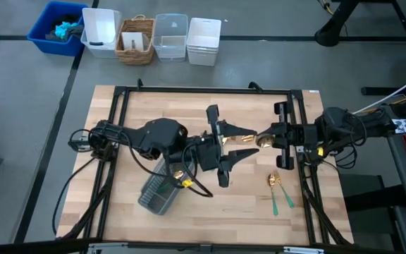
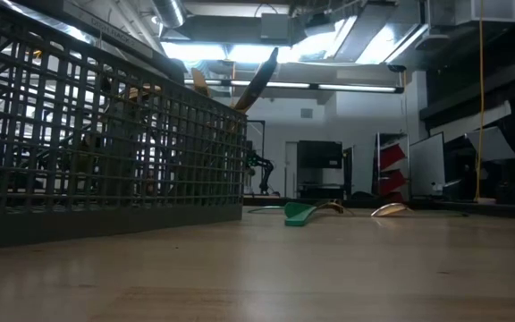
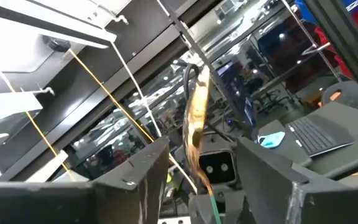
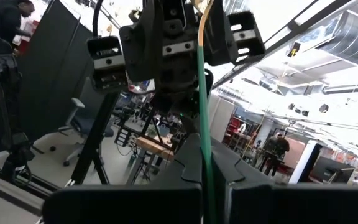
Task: Sort silverware
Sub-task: Put the green spoon into the silverware basket
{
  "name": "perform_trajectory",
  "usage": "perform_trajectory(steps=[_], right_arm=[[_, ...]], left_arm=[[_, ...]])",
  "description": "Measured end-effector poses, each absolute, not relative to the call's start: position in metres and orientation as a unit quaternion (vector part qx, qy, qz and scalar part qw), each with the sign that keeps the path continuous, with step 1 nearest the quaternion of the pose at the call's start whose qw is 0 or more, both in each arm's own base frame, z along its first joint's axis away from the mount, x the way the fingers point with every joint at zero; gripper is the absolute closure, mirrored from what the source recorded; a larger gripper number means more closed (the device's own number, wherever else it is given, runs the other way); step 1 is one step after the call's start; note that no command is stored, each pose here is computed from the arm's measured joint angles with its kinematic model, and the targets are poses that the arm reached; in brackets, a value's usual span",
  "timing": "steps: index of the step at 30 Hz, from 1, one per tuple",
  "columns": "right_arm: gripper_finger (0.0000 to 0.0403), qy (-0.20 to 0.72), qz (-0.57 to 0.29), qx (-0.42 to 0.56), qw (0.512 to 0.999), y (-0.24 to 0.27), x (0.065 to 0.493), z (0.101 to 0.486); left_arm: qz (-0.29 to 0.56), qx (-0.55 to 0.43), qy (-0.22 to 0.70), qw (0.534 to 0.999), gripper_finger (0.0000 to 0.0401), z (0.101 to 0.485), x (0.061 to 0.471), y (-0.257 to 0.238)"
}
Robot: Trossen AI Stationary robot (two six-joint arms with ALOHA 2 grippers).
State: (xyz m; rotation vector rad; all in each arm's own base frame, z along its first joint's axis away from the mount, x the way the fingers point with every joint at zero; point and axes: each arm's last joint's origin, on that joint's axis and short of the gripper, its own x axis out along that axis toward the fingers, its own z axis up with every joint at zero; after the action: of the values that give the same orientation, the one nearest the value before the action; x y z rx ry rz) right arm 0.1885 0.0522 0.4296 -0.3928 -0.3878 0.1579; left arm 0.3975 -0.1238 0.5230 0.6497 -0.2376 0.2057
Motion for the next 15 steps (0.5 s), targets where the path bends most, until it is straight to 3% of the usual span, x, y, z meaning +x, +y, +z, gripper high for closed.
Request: perform_trajectory(steps=[9, 15], right_arm=[[0.0402, -0.17, 0.083, -0.198, 0.962, 0.057, 0.204, 0.421], [0.0402, -0.17, 0.083, -0.198, 0.962, 0.057, 0.205, 0.42]], left_arm=[[0.089, 0.316, -0.124, 0.936, 0.0256, 0.523, 0.4, -0.118], [0.087, 0.317, -0.123, 0.936, 0.0325, 0.523, 0.399, -0.119]])
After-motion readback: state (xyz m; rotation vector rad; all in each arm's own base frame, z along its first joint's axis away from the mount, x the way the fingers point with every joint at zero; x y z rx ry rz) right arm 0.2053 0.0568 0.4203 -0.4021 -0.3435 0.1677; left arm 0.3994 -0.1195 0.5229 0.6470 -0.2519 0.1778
